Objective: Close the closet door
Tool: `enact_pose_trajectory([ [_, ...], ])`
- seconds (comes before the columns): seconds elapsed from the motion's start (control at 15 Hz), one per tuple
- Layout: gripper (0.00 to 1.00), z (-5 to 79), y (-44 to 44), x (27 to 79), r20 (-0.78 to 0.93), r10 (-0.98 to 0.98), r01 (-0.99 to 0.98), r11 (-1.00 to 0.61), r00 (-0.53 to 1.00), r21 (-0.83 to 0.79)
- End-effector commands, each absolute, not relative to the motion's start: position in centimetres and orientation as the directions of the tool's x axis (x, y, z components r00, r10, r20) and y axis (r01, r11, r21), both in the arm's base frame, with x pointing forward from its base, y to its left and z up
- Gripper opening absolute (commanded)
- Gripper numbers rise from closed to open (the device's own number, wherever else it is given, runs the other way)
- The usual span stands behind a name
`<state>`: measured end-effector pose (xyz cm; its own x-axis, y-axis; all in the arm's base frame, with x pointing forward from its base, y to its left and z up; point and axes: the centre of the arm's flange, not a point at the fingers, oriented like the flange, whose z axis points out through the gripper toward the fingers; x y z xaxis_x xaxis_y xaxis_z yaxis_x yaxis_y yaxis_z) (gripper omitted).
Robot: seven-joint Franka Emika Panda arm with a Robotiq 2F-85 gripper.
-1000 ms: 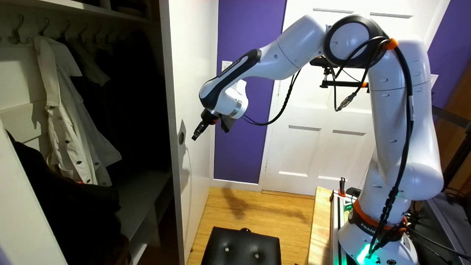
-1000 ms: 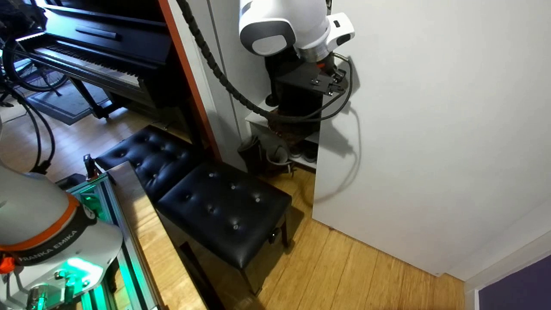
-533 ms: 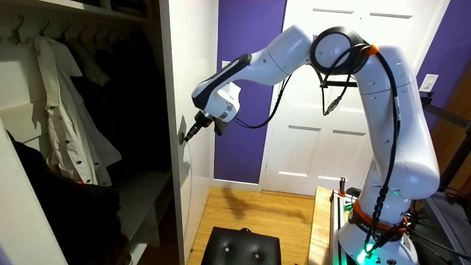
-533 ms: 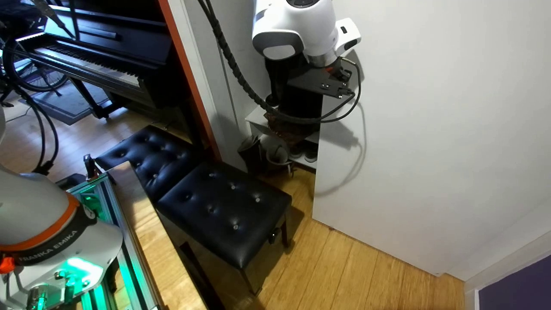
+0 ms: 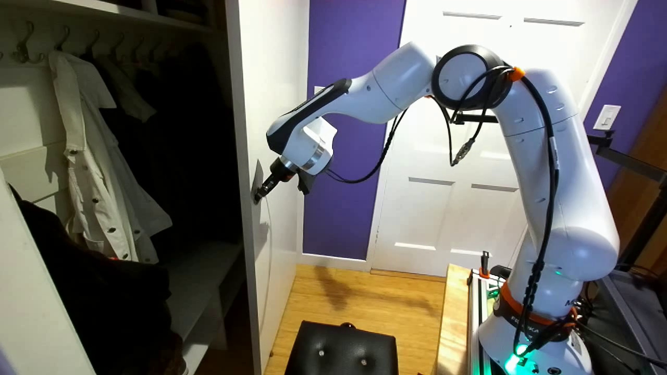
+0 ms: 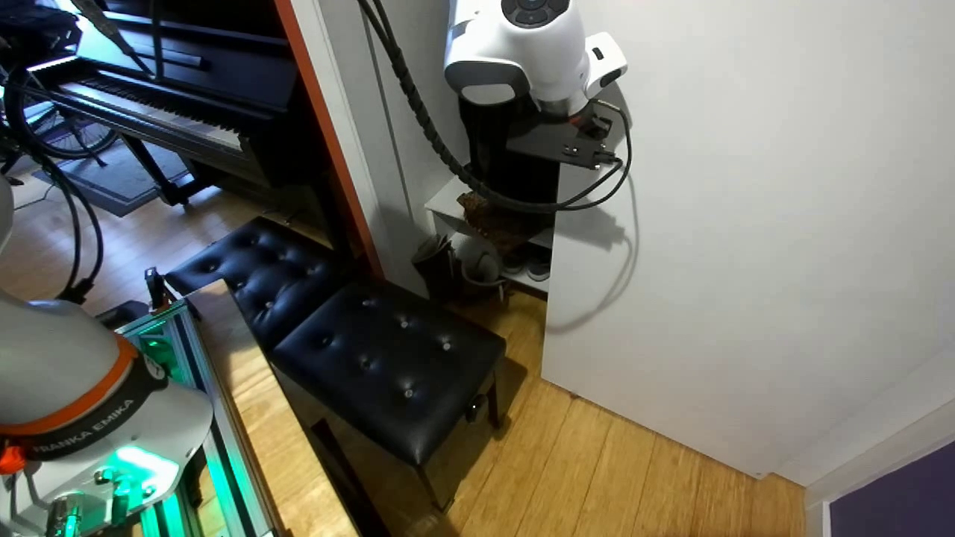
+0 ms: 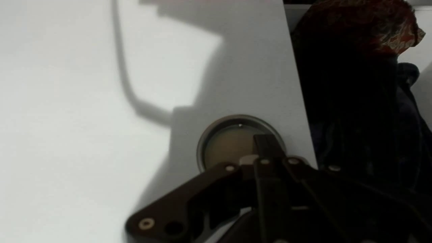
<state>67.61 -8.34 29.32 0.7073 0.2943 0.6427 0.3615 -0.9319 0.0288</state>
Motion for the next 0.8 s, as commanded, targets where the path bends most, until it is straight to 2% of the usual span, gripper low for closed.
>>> enact_pose_trajectory([
  [0.0,0.0,28.3,-7.8,68.0,0.664,0.309,0.394,-0.919,0.68,0.024],
  [0.73,0.0,29.0,-2.1,67.2,0.643,0.354,0.448,-0.894,0.679,0.019],
])
